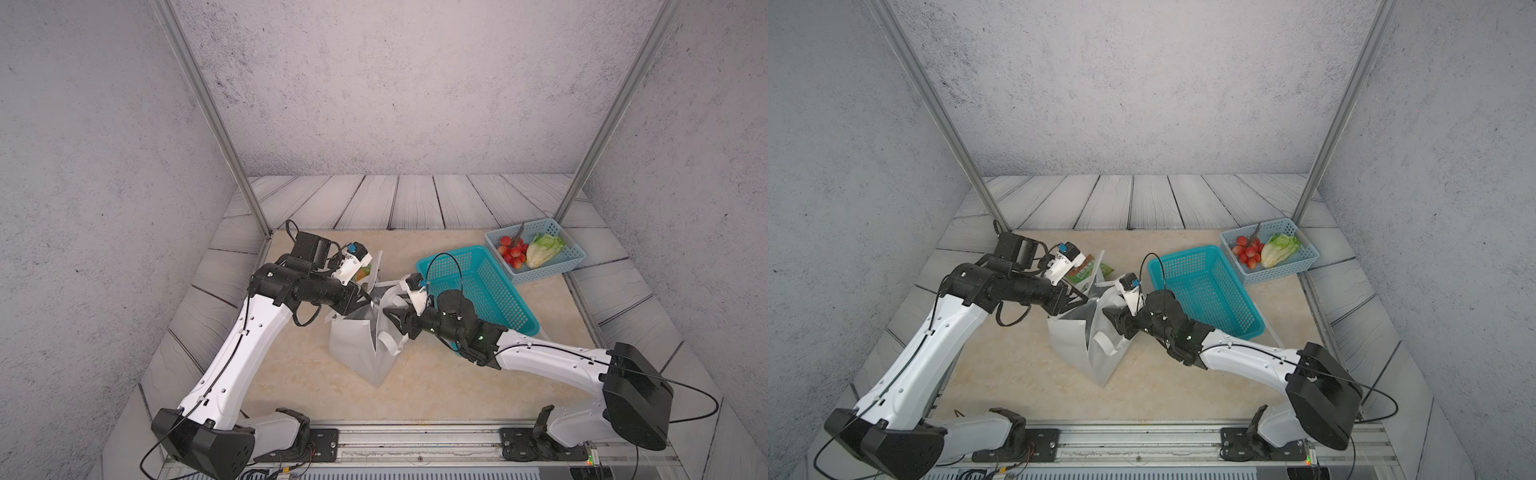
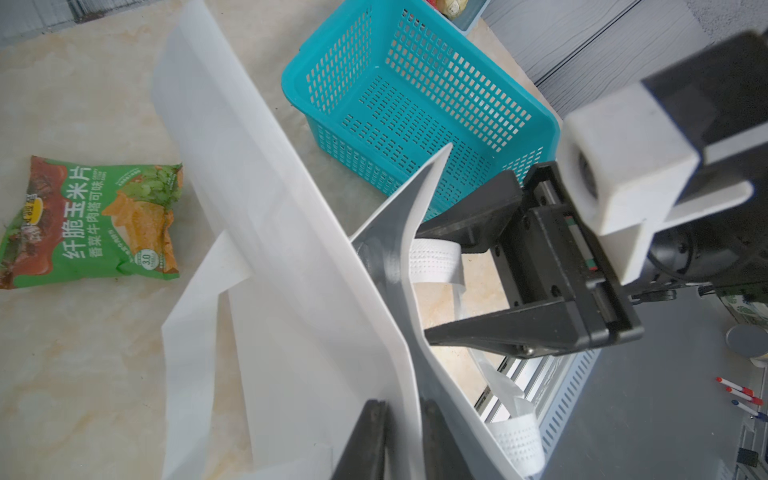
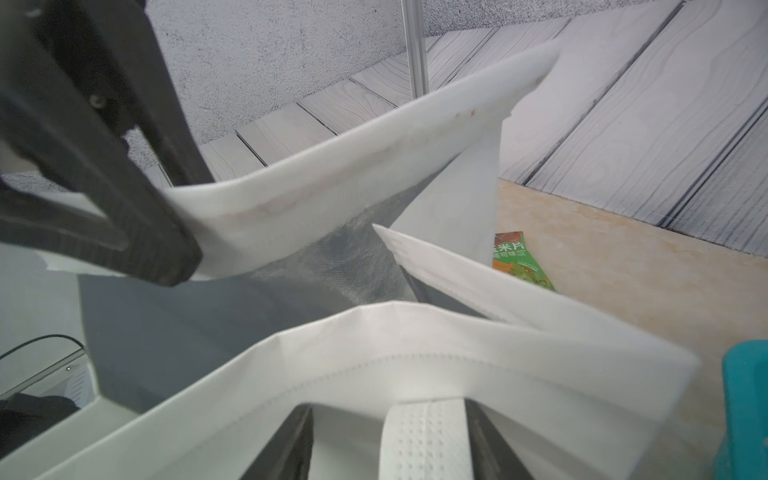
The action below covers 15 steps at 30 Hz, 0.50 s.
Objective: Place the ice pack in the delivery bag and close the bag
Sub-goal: Close the delivery bag at the center of the board.
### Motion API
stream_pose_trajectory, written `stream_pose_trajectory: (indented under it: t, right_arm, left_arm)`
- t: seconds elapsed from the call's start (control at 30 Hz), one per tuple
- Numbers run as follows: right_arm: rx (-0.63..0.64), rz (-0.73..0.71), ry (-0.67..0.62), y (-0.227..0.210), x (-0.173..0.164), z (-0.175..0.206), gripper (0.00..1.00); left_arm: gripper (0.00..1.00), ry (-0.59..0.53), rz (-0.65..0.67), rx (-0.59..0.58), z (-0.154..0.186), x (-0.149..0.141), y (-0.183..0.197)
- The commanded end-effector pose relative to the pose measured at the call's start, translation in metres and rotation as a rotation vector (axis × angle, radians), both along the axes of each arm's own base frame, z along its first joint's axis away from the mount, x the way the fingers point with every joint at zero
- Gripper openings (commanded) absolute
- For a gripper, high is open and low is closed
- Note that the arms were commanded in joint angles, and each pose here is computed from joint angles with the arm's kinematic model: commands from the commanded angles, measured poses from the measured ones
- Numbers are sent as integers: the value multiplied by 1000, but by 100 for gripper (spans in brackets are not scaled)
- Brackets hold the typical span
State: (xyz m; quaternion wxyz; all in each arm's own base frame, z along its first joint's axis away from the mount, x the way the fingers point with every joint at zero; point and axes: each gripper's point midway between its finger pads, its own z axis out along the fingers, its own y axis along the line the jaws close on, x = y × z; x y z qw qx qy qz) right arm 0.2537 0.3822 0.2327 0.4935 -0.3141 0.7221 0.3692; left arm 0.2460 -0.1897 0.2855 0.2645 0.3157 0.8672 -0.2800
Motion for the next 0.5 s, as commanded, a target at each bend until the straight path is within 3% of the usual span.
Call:
stream_pose_trajectory:
  t: [0.0, 0.07, 0.13, 0.27, 0.37, 0.47]
  right_arm:
    - [92, 60, -30, 12, -7, 26, 57]
    - [98, 92, 1, 17, -11, 22, 57]
    - [115, 107, 31, 20, -13, 17, 57]
    - [128, 78, 35, 16, -11, 12, 58]
    - [102, 67, 41, 14, -9, 6, 58]
    - [108, 69, 46, 15, -10, 5, 58]
  left_arm:
    - [21, 17, 17, -28, 6, -7, -2]
    - [26, 30, 19, -45, 6, -10, -3]
    - [38, 33, 29, -54, 6, -12, -2]
    - [71, -34, 137, -66, 26, 0, 10]
    - [95, -129, 339, -104, 63, 24, 35]
    - [100, -219, 542, -151, 97, 45, 71]
